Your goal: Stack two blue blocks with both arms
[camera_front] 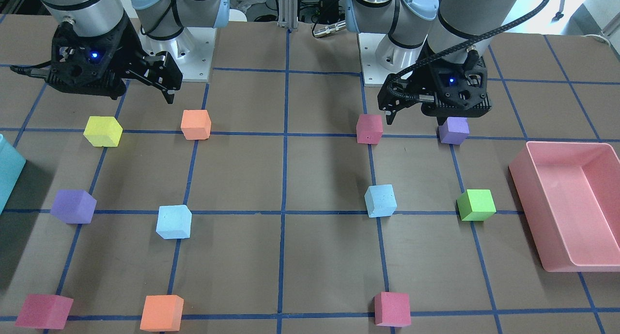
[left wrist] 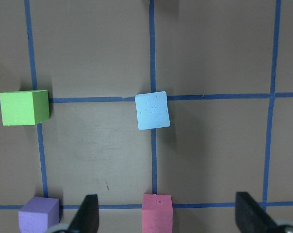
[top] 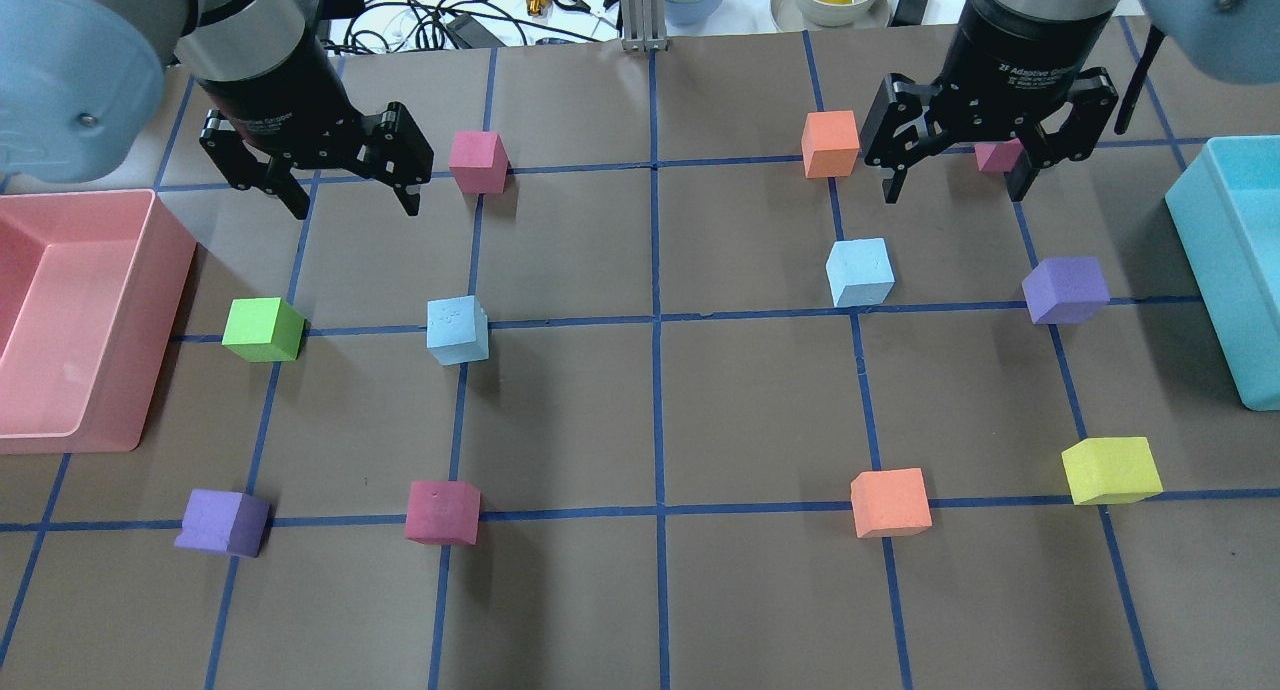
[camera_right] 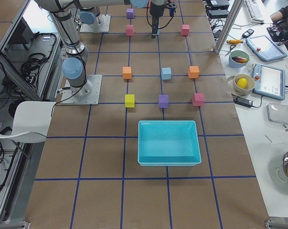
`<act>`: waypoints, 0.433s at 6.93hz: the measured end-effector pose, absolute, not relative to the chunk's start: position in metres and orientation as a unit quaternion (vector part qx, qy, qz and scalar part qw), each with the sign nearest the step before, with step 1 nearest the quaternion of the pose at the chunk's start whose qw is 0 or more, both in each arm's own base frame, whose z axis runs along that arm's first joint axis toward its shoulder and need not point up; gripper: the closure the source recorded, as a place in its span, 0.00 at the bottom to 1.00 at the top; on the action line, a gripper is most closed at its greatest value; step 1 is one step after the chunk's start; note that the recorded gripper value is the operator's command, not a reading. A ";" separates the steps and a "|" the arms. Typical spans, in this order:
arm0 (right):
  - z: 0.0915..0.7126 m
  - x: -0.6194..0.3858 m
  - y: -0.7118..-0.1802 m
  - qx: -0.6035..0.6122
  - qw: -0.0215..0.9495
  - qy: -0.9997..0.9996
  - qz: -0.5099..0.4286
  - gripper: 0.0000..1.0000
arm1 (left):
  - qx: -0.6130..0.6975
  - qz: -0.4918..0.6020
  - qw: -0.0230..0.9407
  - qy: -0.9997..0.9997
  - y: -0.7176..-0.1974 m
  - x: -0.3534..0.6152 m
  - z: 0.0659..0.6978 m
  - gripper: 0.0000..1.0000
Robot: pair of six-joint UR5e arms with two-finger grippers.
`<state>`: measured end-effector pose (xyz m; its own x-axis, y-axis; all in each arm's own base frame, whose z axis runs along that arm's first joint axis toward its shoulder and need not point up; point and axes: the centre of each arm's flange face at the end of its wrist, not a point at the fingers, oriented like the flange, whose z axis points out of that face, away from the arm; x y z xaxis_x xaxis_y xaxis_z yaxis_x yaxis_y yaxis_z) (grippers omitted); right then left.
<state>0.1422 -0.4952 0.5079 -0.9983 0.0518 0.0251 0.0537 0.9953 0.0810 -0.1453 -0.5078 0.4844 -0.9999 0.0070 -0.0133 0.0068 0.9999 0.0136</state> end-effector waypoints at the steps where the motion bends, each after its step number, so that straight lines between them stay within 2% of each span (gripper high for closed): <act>1: 0.508 0.142 -0.495 -0.027 0.011 -0.999 -0.041 0.00 | 0.003 0.008 0.006 1.000 -0.507 -0.145 0.482 0.00; 3: 0.507 0.143 -0.496 -0.026 0.010 -0.999 -0.041 0.00 | 0.003 0.010 0.006 1.000 -0.506 -0.145 0.481 0.00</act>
<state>0.1425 -0.4957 0.5073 -0.9984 0.0512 0.0231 0.0529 0.9952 0.0819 -0.1445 -0.5063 0.4813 -0.9999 0.0054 -0.0117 0.0051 0.9998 0.0192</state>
